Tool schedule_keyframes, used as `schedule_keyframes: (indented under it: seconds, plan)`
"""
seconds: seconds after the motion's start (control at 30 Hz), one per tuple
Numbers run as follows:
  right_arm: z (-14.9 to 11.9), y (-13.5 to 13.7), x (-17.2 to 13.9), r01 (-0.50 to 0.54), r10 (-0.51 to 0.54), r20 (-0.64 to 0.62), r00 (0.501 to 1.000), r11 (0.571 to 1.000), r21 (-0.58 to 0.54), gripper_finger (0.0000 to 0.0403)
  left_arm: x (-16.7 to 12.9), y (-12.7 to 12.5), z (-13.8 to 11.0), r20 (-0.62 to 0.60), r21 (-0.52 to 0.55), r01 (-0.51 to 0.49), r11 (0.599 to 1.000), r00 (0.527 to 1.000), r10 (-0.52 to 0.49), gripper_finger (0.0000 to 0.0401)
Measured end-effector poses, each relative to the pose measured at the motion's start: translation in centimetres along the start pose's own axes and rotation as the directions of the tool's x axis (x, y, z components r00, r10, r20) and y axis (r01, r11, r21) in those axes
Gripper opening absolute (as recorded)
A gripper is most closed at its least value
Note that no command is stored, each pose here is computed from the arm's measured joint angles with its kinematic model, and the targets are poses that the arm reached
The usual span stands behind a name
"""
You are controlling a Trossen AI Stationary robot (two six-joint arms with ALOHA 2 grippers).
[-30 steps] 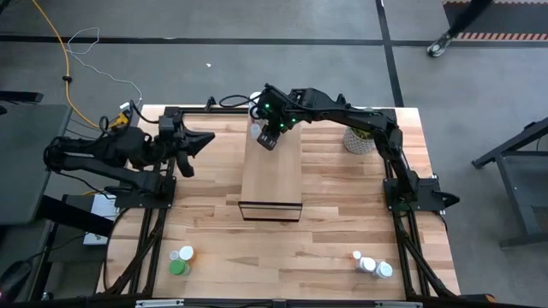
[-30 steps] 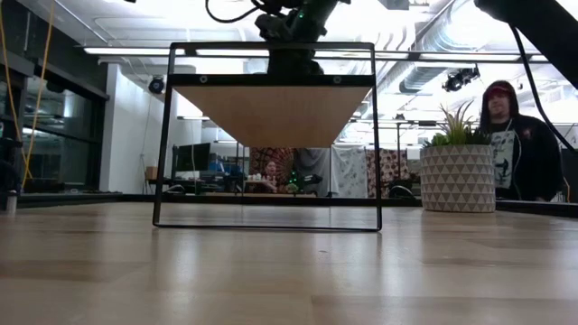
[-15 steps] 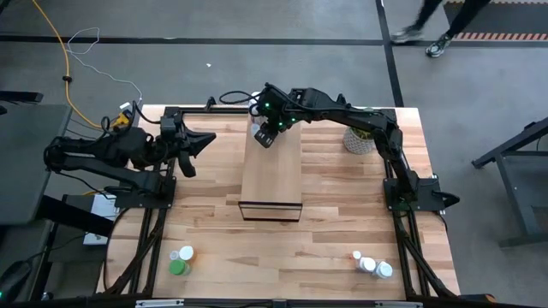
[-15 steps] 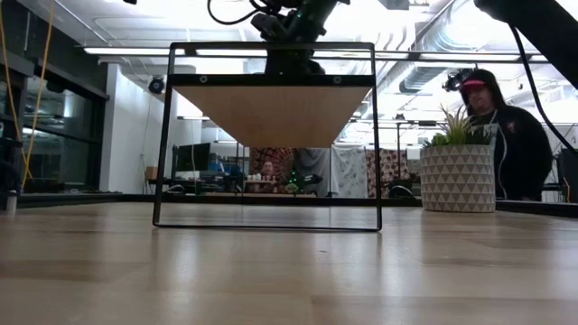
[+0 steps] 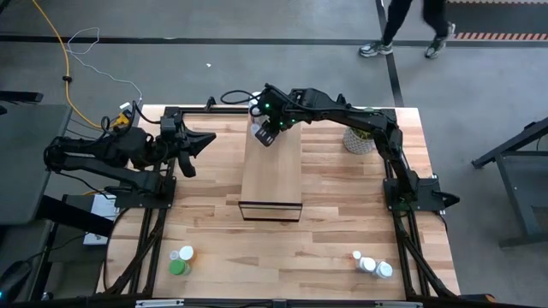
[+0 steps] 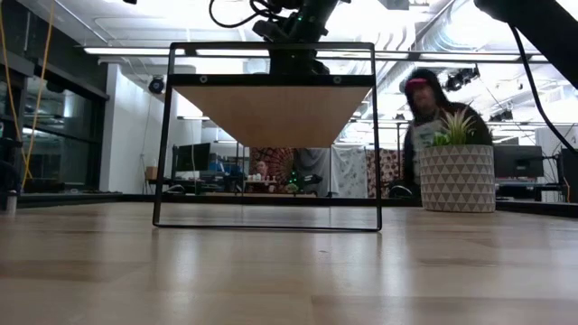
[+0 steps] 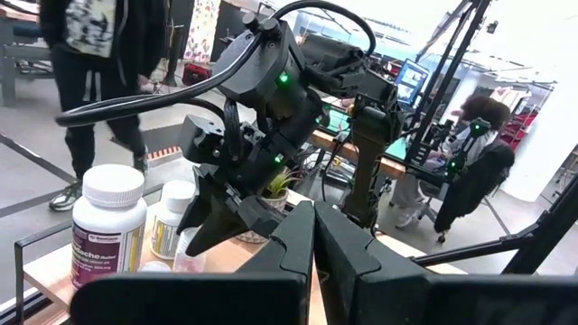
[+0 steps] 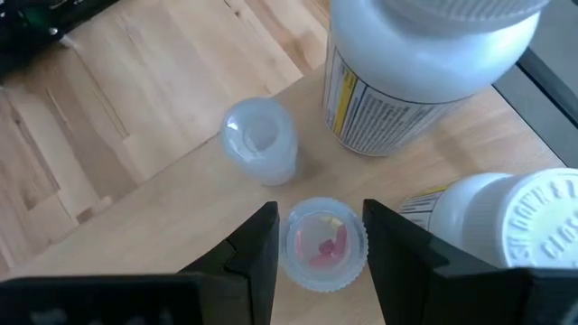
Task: Pick and place medicine bottles onto shelf by color
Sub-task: Put the transparent medicine bottle on the shelf, then put the orange medicine bottle on the shelf
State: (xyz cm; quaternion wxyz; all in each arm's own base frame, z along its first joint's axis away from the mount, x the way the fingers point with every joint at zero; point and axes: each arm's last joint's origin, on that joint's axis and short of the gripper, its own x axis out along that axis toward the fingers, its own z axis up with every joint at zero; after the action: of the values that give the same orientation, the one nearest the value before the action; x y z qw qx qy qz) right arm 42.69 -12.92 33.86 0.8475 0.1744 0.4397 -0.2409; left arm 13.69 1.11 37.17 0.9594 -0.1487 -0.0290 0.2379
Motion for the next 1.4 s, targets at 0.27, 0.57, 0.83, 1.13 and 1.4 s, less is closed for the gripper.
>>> schedule_keyframes:
  seconds: [0.27,0.57,0.83,1.13,1.4]
  plan:
    - [-0.1,0.0,0.0,0.001,-0.001,-0.008,1.0,1.0,0.015,0.0127,0.0,0.0,0.0,0.0,0.0,0.0,1.0,1.0,0.0,0.0]
    - [-0.1,0.0,0.0,-0.001,0.002,-0.007,1.0,0.998,0.059,0.0127,0.0,0.0,0.0,0.0,0.0,0.0,1.0,1.0,0.0,0.0]
    - [-0.2,0.1,1.4,-0.002,0.005,-0.037,0.999,0.997,0.078,0.0127,0.0,0.0,0.0,0.0,0.0,0.0,1.0,1.0,0.0,0.0]
    - [-0.2,0.2,1.5,-0.006,0.009,-0.036,0.999,0.997,0.078,0.014,0.0,0.0,0.0,0.001,-0.001,0.0,1.0,1.0,0.0,0.0]
    - [-0.4,0.2,1.5,0.001,0.002,-0.058,0.998,0.998,0.056,0.0271,0.0,0.0,0.0,0.001,-0.002,0.0,1.0,1.0,0.0,0.0]
